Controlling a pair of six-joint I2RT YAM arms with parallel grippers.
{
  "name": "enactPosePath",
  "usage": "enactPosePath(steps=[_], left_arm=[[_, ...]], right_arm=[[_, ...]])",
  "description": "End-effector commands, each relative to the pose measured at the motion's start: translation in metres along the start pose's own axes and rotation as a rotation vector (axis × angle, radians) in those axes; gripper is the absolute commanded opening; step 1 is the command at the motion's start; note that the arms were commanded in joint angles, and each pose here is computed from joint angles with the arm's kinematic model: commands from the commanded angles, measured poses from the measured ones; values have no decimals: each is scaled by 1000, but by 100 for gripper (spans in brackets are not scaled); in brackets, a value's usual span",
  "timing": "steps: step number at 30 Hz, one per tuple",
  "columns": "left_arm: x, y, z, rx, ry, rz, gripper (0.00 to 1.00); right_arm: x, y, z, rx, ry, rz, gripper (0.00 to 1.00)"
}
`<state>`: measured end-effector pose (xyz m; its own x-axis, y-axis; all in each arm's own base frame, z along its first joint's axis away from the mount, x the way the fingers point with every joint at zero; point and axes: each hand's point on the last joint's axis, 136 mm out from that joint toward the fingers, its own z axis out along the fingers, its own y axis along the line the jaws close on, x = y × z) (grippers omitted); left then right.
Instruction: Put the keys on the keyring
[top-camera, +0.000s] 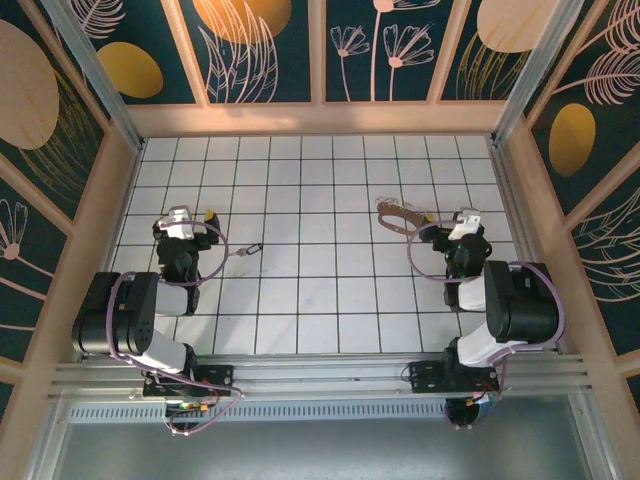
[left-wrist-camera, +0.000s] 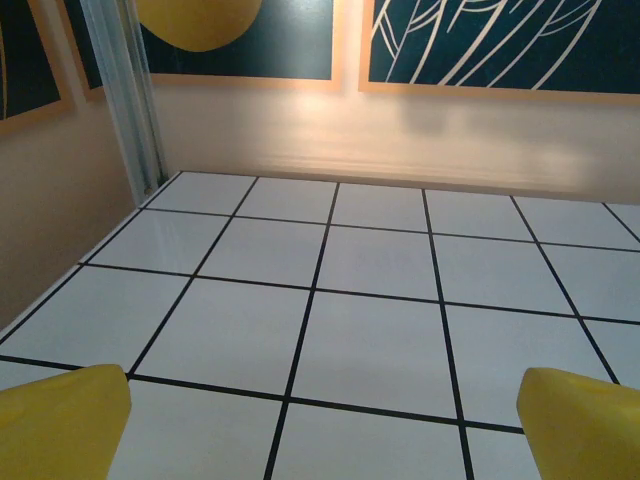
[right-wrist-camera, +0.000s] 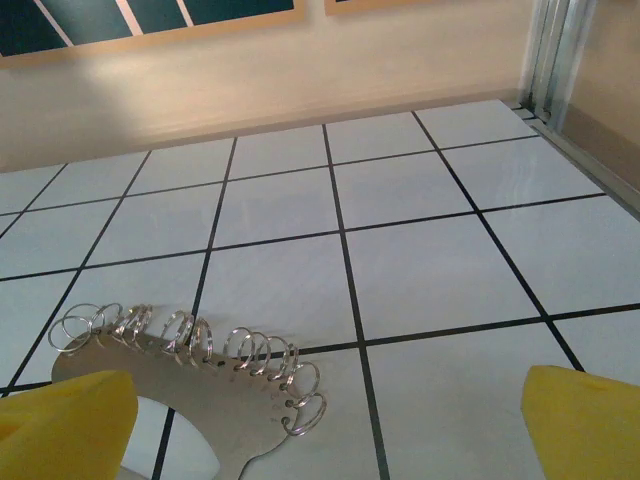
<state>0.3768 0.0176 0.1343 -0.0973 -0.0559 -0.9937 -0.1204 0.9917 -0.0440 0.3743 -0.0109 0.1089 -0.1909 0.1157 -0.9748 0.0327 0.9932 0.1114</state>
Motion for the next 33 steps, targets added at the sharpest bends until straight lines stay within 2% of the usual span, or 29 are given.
enactPosePath(steps=[1,28,33], left_arm=[[-2,0,1,10,-6,-18,99],[-1,0,1,9,-5,-19,99],[-10,10,5,-59,6,-40,98]], right_arm=[[-12,5,2,-26,-40,-4,99],[-16,9,3,-40,-37,-12,99],[-31,-2,-4,26,-50,25,99]])
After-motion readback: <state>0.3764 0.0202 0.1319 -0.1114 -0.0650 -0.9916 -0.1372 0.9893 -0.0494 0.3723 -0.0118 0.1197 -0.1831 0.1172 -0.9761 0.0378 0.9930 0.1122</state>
